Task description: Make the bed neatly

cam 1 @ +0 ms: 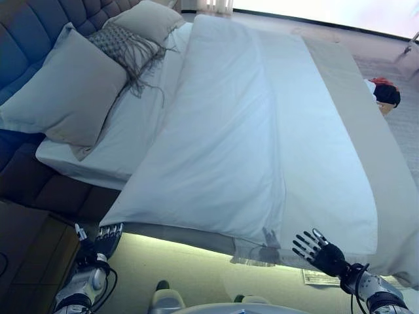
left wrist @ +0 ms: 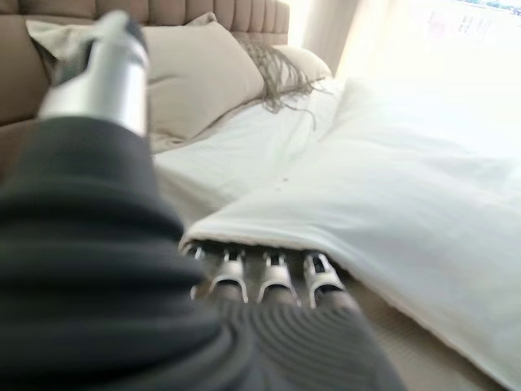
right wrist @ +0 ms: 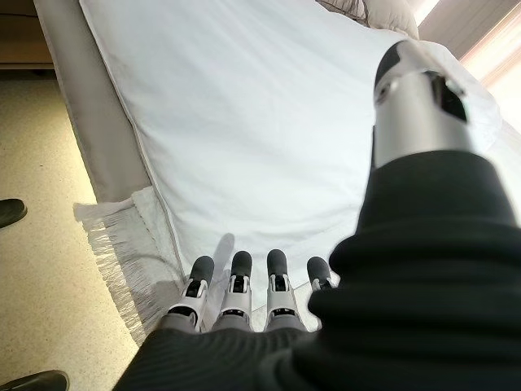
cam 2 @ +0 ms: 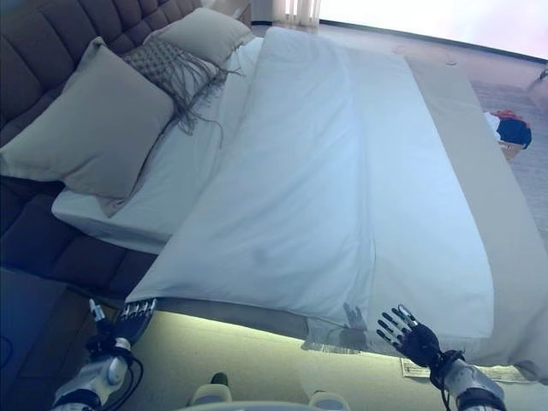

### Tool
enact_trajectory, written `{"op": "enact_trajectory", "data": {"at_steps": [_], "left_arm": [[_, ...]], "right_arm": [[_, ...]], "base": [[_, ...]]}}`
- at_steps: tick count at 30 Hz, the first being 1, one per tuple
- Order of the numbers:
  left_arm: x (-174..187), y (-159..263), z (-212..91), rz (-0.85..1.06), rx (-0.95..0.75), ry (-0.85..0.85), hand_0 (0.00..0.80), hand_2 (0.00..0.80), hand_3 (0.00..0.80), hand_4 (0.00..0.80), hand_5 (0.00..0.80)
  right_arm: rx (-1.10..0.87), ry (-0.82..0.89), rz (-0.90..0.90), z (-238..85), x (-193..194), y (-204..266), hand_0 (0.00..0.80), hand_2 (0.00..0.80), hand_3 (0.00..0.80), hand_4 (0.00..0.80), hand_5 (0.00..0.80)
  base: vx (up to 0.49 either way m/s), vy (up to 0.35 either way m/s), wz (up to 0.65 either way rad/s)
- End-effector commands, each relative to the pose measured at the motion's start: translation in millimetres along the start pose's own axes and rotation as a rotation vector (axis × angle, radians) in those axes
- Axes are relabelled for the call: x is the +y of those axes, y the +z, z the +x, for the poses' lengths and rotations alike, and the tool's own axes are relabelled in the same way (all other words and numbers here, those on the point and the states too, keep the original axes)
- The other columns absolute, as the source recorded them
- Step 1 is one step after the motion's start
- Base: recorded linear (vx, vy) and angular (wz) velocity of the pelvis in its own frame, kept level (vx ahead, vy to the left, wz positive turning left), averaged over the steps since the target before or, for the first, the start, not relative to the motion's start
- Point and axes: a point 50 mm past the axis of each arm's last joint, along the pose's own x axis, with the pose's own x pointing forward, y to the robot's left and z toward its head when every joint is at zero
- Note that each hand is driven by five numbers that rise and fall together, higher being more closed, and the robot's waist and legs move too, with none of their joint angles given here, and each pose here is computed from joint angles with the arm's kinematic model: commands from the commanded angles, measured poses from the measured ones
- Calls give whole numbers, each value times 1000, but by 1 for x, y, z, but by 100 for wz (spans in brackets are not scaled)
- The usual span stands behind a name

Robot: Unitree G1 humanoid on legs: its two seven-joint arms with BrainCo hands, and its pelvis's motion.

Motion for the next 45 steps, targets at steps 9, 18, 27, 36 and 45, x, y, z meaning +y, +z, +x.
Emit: {"op": "enact_trajectory", "data": {"at_steps": [9,18,27,36,45], "left_arm": [[-38,95,-32,-30,-471,-189,0,0,0,0,0],[-37,79,-17,20,-410,-111,0,0,0,0,0],[8,68,-29,24,-358,151,0,0,0,0,0],[60,45,-55,43,-277,293,0,0,0,0,0],[100,39,-91,176,-188,474,0,0,0,0,0]], "right_arm": [[-86,58,41,10,13,5,0,0,0,0,0],[-97,146,44,24,35,7,0,0,0,0,0],[-105,176,70,28,43,6,0,0,0,0,0],[-112,170,79,28,43,4,0,0,0,0,0],[-118,224,56,34,58,5,0,0,0,0,0]], "base": [[-88,-70,13],[-83,-54,6],[-13,-21,1],[-5,14,26],[-7,-18,15]]}}
